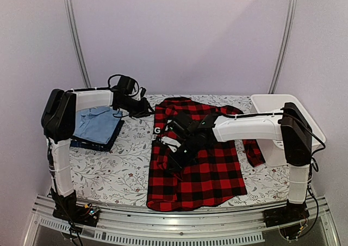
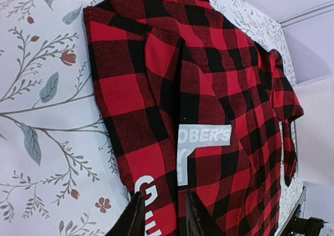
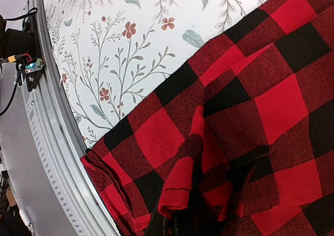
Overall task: Fold and stack the long sleeve shirts
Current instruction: Fold the flattened shirt at the center of the board.
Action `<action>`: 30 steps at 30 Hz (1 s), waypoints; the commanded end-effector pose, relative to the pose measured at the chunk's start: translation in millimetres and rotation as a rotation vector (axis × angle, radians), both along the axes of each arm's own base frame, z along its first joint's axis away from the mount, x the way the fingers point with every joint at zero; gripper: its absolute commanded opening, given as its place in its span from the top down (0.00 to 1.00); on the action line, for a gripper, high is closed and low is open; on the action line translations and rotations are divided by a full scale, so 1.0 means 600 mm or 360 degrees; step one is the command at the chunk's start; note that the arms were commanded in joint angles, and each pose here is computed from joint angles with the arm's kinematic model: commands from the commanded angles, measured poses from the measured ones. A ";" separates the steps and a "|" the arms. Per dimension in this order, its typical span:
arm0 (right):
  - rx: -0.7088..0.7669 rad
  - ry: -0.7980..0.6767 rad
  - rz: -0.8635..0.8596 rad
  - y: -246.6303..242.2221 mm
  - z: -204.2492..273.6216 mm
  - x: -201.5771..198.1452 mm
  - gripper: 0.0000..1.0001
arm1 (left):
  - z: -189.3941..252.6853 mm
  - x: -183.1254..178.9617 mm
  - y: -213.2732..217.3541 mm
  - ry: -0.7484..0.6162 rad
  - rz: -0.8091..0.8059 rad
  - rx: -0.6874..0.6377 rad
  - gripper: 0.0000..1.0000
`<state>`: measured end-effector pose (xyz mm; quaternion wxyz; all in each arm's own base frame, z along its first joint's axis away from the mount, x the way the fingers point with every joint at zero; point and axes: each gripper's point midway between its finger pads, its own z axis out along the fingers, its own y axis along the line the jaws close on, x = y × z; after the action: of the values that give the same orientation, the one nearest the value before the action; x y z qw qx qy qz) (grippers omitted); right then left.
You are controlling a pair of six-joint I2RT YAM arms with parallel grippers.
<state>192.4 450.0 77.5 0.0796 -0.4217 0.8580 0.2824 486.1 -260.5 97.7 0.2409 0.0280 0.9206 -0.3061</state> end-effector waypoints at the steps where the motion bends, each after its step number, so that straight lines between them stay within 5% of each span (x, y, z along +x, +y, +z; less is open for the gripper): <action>1: 0.0005 0.0053 0.0004 0.009 -0.003 -0.009 1.00 | 0.027 0.004 0.003 -0.0052 0.0004 -0.0045 0.73; 26: 0.0085 0.0129 0.0030 0.051 0.002 -0.021 1.00 | 0.016 -0.001 0.003 -0.0022 0.0004 -0.0054 0.74; 30: 0.0088 0.0129 0.0027 0.051 0.003 -0.022 0.84 | 0.011 -0.001 0.002 -0.0009 0.0002 -0.0055 0.74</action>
<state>183.3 472.4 78.3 0.0553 -0.4119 0.8541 0.3126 482.7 -262.3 94.7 0.2335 0.0262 0.9198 -0.3143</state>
